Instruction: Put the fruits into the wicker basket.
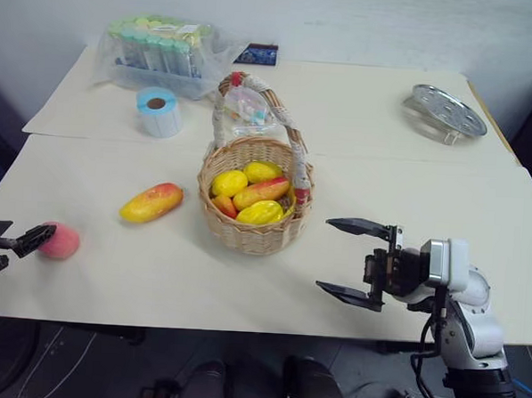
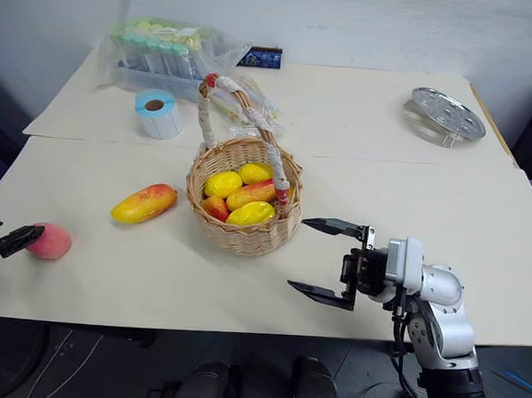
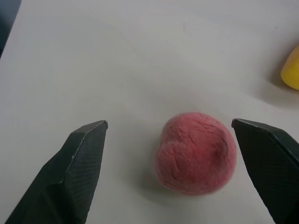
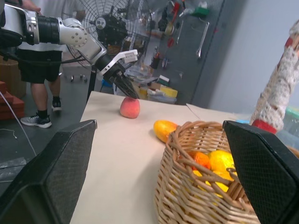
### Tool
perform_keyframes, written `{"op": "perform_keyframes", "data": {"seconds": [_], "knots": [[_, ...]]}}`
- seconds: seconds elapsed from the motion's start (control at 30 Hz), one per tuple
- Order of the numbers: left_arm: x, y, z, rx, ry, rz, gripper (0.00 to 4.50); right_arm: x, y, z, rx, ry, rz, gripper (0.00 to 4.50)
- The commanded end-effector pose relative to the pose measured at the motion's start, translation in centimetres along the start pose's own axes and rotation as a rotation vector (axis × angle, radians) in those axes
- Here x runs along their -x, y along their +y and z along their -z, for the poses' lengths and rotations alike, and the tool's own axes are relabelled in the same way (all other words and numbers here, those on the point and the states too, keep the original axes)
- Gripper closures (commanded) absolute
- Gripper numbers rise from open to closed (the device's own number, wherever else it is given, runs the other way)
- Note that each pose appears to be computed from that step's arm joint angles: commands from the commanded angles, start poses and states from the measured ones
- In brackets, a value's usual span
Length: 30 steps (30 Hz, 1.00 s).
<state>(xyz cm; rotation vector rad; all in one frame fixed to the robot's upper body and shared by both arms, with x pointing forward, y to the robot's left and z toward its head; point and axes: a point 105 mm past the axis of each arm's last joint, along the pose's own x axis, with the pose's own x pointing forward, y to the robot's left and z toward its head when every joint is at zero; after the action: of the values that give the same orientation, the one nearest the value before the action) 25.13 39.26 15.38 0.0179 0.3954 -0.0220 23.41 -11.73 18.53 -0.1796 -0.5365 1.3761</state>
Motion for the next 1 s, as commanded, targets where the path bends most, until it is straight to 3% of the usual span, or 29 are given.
{"op": "perform_keyframes", "data": {"seconds": [0.03, 0.17, 0.4, 0.47, 0.53, 0.6, 0.7, 0.77, 1.0], "knots": [[-1.2, -0.8, 0.7, 0.016, 0.009, 0.072, 0.0, -0.3, 0.1, -0.9, 0.036, -0.015, 0.001, 0.04], [-2.8, -1.8, 1.5, 0.042, 0.028, 0.124, 0.0, -0.4, -0.1, -0.9, 0.037, -0.014, 0.003, 0.04], [-3.0, -2.7, 2.2, 0.033, 0.107, 0.137, 1.72, -0.3, -1.0, -1.3, 0.087, -0.012, 0.035, 0.0], [-2.7, -3.1, 1.6, 0.014, 0.085, 0.159, 1.93, 0.0, -1.6, -1.5, 0.086, -0.013, 0.068, 0.0], [-2.3, -4.4, -0.8, -0.042, -0.018, 0.234, 1.96, 0.6, -2.2, -1.7, 0.072, -0.01, 0.105, 0.0], [-1.6, -6.7, -3.1, -0.085, -0.103, 0.366, 1.96, 1.1, -2.6, -2.0, 0.052, -0.009, 0.152, 0.0], [1.0, -13.5, -6.6, -0.141, -0.201, 0.749, 1.96, 2.7, -3.6, -2.2, 0.022, 0.011, 0.278, 0.0], [1.5, -16.9, -8.5, -0.195, -0.257, 0.886, 1.96, 3.6, -4.0, -2.4, 0.026, 0.028, 0.332, 0.0], [-3.5, -25.6, -12.2, -0.363, -0.284, 0.938, 1.96, 3.7, -3.0, -1.8, -0.021, 0.038, 0.347, 0.0]]}}
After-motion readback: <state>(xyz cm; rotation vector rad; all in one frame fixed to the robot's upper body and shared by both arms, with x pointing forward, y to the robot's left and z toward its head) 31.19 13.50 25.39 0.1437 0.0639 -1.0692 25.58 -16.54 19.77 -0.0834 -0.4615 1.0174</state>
